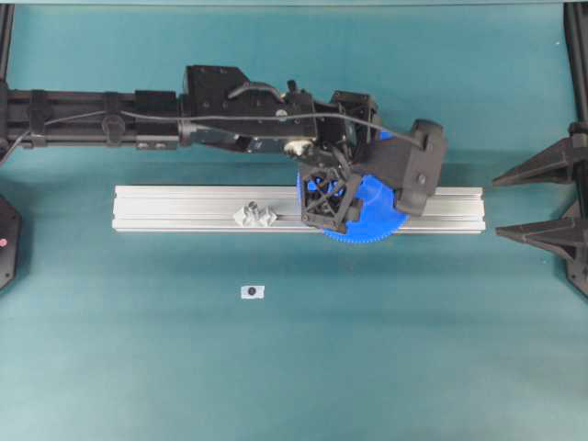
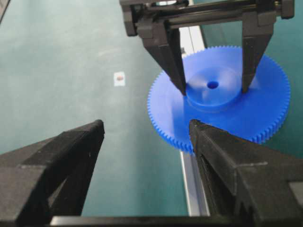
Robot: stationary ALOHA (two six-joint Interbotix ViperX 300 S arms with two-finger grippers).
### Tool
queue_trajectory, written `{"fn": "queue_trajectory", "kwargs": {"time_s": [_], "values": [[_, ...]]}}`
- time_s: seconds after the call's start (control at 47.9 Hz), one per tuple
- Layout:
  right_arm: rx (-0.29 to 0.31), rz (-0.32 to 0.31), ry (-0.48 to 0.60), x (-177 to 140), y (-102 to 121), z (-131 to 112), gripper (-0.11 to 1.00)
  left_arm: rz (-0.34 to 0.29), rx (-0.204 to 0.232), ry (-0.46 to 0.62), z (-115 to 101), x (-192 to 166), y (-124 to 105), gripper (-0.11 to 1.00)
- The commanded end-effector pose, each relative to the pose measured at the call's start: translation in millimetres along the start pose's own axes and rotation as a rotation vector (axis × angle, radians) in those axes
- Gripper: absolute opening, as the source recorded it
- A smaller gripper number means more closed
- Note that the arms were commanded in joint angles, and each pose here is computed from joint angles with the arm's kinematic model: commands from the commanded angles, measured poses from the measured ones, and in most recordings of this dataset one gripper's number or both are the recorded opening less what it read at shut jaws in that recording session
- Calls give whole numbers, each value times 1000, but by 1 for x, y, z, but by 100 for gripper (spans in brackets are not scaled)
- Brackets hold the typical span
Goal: Insert the large gear onto the shaft.
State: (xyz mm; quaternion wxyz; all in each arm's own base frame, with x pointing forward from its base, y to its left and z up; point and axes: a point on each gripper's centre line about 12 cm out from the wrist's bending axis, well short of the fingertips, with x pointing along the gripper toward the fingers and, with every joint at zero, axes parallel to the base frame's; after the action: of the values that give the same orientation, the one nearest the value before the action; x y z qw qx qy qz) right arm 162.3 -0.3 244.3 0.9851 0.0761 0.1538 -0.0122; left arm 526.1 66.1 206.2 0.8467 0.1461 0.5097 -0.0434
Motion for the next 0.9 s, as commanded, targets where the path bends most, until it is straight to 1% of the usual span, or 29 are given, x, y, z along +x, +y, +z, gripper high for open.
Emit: {"fn": "queue_trajectory", "kwargs": {"time_s": [0.0, 0.481, 0.606, 0.71, 0.878], "values": [[5, -1, -8, 1, 0, 4, 79, 18, -11, -25, 5, -9, 8, 78], [5, -1, -6, 1, 0, 3, 79, 11, -14, -9, 2, 0, 7, 78], [7, 0, -9, 1, 0, 3, 79, 15, -17, -18, 5, -3, 8, 78], [5, 0, -14, 0, 0, 4, 79, 17, -19, -28, 9, -4, 9, 83], [5, 1, -12, 1, 0, 4, 79, 22, -21, -35, 13, -7, 11, 84]]}}
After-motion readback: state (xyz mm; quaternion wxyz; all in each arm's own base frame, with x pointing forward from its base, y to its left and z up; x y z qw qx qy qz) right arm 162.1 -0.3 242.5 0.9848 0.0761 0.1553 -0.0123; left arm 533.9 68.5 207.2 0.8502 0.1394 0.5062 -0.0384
